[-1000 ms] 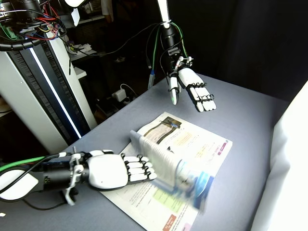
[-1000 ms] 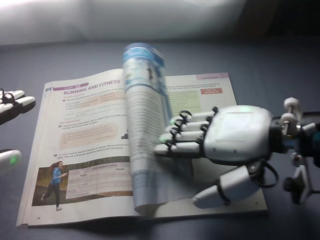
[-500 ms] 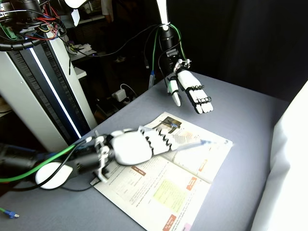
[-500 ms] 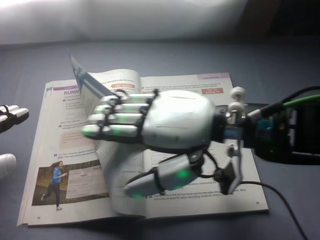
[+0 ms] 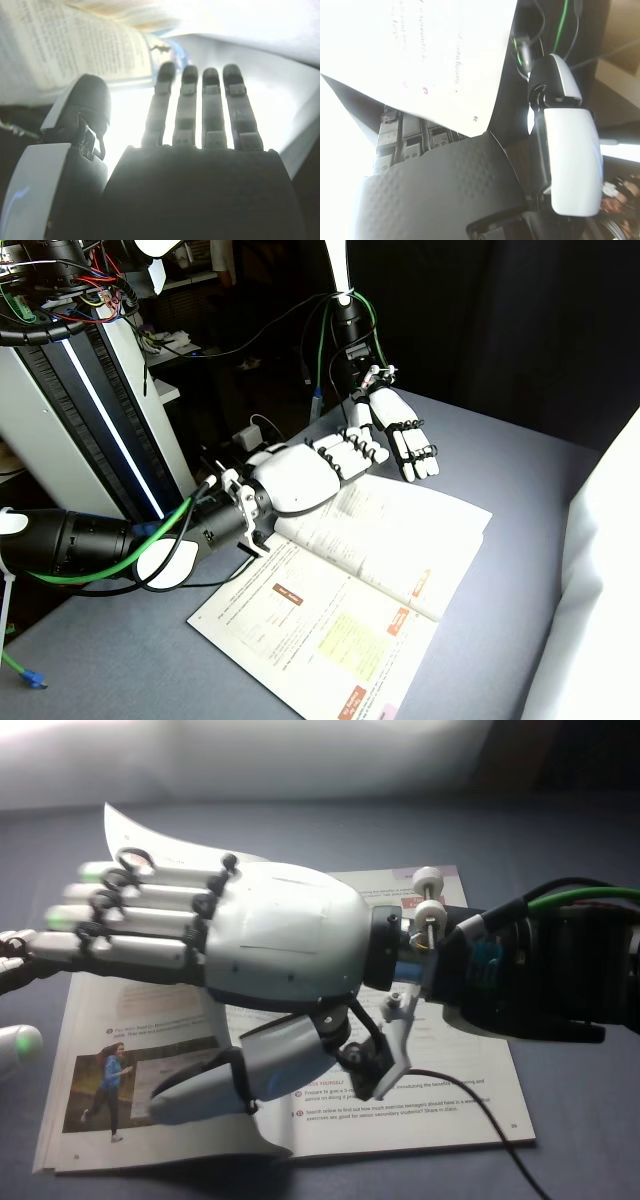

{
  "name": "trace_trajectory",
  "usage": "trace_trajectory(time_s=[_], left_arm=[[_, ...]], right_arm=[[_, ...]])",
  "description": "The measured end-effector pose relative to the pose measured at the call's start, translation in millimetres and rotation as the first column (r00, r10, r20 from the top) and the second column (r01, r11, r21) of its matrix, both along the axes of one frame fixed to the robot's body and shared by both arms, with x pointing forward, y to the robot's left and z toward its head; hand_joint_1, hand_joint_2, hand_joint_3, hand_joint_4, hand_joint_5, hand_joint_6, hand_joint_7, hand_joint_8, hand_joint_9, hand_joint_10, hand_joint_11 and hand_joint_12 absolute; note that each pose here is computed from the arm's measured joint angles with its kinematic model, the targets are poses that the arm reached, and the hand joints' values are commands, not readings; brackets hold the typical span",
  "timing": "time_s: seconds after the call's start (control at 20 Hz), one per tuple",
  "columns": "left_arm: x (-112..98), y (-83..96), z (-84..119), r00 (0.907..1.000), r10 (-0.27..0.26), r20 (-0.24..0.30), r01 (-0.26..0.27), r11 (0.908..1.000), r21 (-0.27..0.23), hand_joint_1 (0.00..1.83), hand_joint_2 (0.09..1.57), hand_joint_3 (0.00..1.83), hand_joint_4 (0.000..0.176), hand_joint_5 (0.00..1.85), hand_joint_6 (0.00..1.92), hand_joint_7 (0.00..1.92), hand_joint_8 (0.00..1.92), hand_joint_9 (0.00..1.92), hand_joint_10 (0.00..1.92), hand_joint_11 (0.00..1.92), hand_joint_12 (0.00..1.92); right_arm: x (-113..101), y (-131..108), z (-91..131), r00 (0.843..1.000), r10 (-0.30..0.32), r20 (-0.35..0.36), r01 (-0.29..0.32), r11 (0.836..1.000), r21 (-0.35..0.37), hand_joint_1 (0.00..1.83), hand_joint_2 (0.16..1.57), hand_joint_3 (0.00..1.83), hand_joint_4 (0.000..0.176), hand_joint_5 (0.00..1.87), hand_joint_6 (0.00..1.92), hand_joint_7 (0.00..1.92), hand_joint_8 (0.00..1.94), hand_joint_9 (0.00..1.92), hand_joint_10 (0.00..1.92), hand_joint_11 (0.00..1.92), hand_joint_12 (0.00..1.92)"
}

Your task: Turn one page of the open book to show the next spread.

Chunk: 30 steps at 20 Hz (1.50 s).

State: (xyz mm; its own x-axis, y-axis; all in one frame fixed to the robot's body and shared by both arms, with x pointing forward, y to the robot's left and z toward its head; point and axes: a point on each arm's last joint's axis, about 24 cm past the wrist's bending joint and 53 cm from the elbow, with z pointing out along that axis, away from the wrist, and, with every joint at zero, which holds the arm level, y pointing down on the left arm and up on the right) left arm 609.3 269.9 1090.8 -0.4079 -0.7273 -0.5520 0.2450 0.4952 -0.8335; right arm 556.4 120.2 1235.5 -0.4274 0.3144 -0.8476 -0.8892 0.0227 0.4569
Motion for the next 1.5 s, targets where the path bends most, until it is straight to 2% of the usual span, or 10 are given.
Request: trace_trajectory(time_s=[0.15, 0.25, 0.35, 0.4, 0.6, 0.75, 0.8, 0.85, 1.1, 1.5], left_arm=[[0.3, 0.7, 1.1, 1.0, 0.003, 0.004, -0.003, 1.0, -0.003, 0.37, 1.31, 0.0, 0.056, 0.26, 0.02, 0.06, 0.0, 0.02, 0.0, 0.0, 0.43], [0.8, 1.6, 1.8, 1.0, 0.008, 0.006, -0.008, 1.0, -0.006, 0.33, 1.35, 0.0, 0.016, 0.35, 0.02, 0.12, 0.0, 0.04, 0.01, 0.0, 0.98], [0.6, 1.3, 3.2, 0.9999, 0.006, 0.011, -0.006, 0.9999, -0.009, 0.22, 1.39, 0.01, 0.0, 0.28, 0.0, 0.11, 0.0, 0.03, 0.0, 0.0, 0.9], [0.7, 1.3, 5.4, 0.9998, 0.007, 0.019, -0.007, 0.9999, -0.014, 0.05, 1.44, 0.0, 0.0, 0.1, 0.0, 0.02, 0.0, 0.0, 0.0, 0.0, 0.07], [-0.9, 0.8, 13.8, 0.9991, 0.013, 0.041, -0.012, 0.9995, -0.031, 0.07, 1.49, 0.02, 0.002, 0.09, 0.02, 0.07, 0.02, 0.09, 0.03, 0.06, 0.04], [-1.8, 1.4, 22.2, 0.9977, 0.015, 0.065, -0.013, 0.9994, -0.033, 0.35, 1.45, 0.0, 0.085, 0.06, 0.01, 0.0, 0.0, 0.0, 0.0, 0.0, 0.0], [-2.1, 1.1, 26.6, 0.9968, 0.008, 0.079, -0.006, 0.9995, -0.031, 0.39, 1.47, 0.0, 0.076, 0.05, 0.01, 0.0, 0.0, 0.0, 0.0, 0.0, 0.0], [-2.6, 0.7, 29.6, 0.9959, 0.005, 0.091, -0.002, 0.9994, -0.034, 0.34, 1.51, 0.01, 0.026, 0.07, 0.01, 0.0, 0.0, 0.0, 0.0, 0.0, 0.0], [-4.5, -9.2, 38.7, 0.9919, -0.029, 0.124, 0.035, 0.9984, -0.045, 0.14, 1.45, 0.0, 0.0, 0.05, 0.0, 0.0, 0.0, 0.0, 0.0, 0.0, 0.0], [2.2, -48.2, 60.6, 0.969, -0.125, 0.213, 0.146, 0.9858, -0.083, 0.07, 1.42, 0.0, 0.0, 0.0, 0.0, 0.0, 0.0, 0.0, 0.0, 0.0, 0.0]], right_arm=[[-18.1, -8.1, 26.2, 0.997, 0.049, 0.055, -0.052, 0.997, 0.063, 0.01, 1.1, 0.0, 0.0, 0.0, 0.0, 0.0, 0.0, 0.0, 0.0, 0.0, 0.0], [-16.2, -19.3, 33.8, 0.997, 0.039, 0.067, -0.044, 0.996, 0.08, 0.04, 1.08, 0.0, 0.0, 0.0, 0.0, 0.0, 0.0, 0.0, 0.0, 0.0, 0.0], [-13.0, -32.9, 38.9, 0.997, 0.017, 0.079, -0.024, 0.996, 0.084, 0.01, 1.09, 0.0, 0.0, 0.0, 0.0, 0.0, 0.0, 0.0, 0.0, 0.0, 0.0], [-14.9, -39.7, 41.9, 0.996, 0.012, 0.088, -0.02, 0.996, 0.085, 0.01, 1.09, 0.0, 0.0, 0.0, 0.0, 0.0, 0.0, 0.0, 0.0, 0.0, 0.0], [-19.5, -59.7, 49.3, 0.994, -0.005, 0.11, -0.004, 0.997, 0.082, 0.01, 1.09, 0.0, 0.0, 0.0, 0.0, 0.0, 0.0, 0.0, 0.0, 0.0, 0.0], [-11.5, -91.1, 51.3, 0.988, -0.074, 0.134, 0.067, 0.996, 0.053, 0.01, 1.09, 0.0, 0.0, 0.0, 0.0, 0.0, 0.0, 0.0, 0.0, 0.0, 0.0], [-4.5, -106.4, 50.3, 0.985, -0.12, 0.124, 0.114, 0.992, 0.049, 0.01, 1.09, 0.0, 0.0, 0.0, 0.0, 0.0, 0.0, 0.0, 0.0, 0.0, 0.0], [2.0, -119.9, 44.7, 0.98, -0.159, 0.118, 0.157, 0.987, 0.027, 0.04, 1.08, 0.0, 0.0, 0.0, 0.0, 0.0, 0.0, 0.0, 0.0, 0.0, 0.0], [28.4, -179.3, 4.0, 0.931, -0.36, 0.064, 0.365, 0.924, -0.112, 0.07, 1.11, 0.01, 0.026, 0.0, 0.0, 0.0, 0.0, 0.0, 0.0, 0.0, 0.0], [44.6, -240.5, -28.3, 0.83, -0.558, 0.018, 0.548, 0.808, -0.215, 0.01, 1.18, 0.03, 0.0, 0.0, 0.0, 0.0, 0.0, 0.0, 0.0, 0.0, 0.0]])
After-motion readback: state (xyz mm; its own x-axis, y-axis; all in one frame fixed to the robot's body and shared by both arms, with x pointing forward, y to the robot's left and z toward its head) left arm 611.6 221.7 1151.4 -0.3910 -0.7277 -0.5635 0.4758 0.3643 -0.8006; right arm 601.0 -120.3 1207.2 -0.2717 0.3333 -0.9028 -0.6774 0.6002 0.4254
